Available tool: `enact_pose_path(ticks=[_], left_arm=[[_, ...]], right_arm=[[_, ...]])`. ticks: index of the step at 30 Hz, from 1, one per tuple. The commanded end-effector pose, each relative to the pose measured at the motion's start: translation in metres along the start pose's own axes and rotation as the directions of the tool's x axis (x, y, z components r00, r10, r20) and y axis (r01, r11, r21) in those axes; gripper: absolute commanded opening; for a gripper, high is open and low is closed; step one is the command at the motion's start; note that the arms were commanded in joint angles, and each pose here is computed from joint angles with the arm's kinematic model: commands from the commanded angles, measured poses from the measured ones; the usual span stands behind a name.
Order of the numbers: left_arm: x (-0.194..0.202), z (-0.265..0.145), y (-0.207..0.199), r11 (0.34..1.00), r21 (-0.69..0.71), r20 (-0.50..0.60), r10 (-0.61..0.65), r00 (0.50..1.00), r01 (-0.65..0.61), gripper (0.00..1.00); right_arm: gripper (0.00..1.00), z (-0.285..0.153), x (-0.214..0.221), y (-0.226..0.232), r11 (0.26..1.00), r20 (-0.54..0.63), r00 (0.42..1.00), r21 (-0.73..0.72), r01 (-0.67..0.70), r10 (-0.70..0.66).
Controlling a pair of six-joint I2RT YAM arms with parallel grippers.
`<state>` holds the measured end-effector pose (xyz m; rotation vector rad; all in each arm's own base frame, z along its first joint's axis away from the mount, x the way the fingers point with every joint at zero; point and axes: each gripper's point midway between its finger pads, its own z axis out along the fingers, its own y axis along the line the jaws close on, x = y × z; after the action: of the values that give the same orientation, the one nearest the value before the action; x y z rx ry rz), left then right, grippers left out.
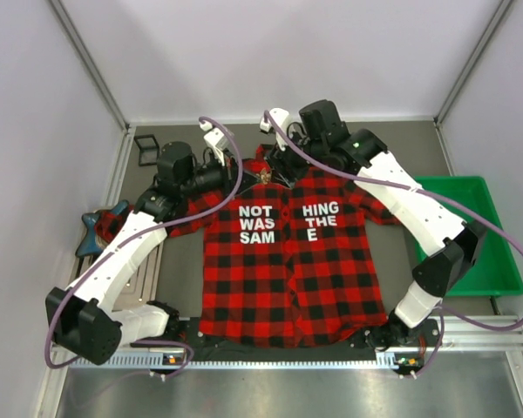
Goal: Pin the brooch onto the clothing
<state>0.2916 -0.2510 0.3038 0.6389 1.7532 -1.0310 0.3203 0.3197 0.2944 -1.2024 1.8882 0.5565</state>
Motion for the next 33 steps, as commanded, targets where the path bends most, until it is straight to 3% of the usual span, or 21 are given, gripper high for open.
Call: enact_pose_path(ticks=[1,7,13,18,23,33], left_arm=[[-0.027,-0.011,-0.019,0.993,0.114,0.095,0.033,0.995,-0.044,0.00],[-0.023,-0.018,-0.027,0.975,0.220,0.085,0.020,0.996,-0.038,0.00],[-0.024,-0.017,-0.020,0.982,0.189,0.078,0.001,0.997,-0.016,0.00],[-0.020,-0.020,0.025,0.996,0.023,0.057,-0.086,0.995,0.085,0.00],[0.007,-0.024,0.069,0.966,-0.091,0.000,-0.245,0.970,0.244,0.00],[0.062,-0.034,0.151,0.882,-0.196,-0.051,-0.446,0.894,0.429,0.00]], right_arm=[[0.57,-0.028,0.003,-0.007,1.000,0.005,1.000,0.016,0.017,-0.017],[0.57,-0.039,0.006,-0.007,0.999,0.018,1.000,-0.042,0.009,-0.008],[0.57,-0.044,0.007,-0.012,0.999,0.023,1.000,-0.047,0.005,-0.004],[0.61,-0.043,0.008,-0.018,0.997,0.031,0.999,-0.070,-0.033,0.035],[0.67,-0.020,0.018,-0.015,0.981,0.001,0.994,-0.158,-0.110,0.112],[0.56,0.059,0.061,-0.043,0.961,-0.125,0.964,-0.118,-0.249,0.235]])
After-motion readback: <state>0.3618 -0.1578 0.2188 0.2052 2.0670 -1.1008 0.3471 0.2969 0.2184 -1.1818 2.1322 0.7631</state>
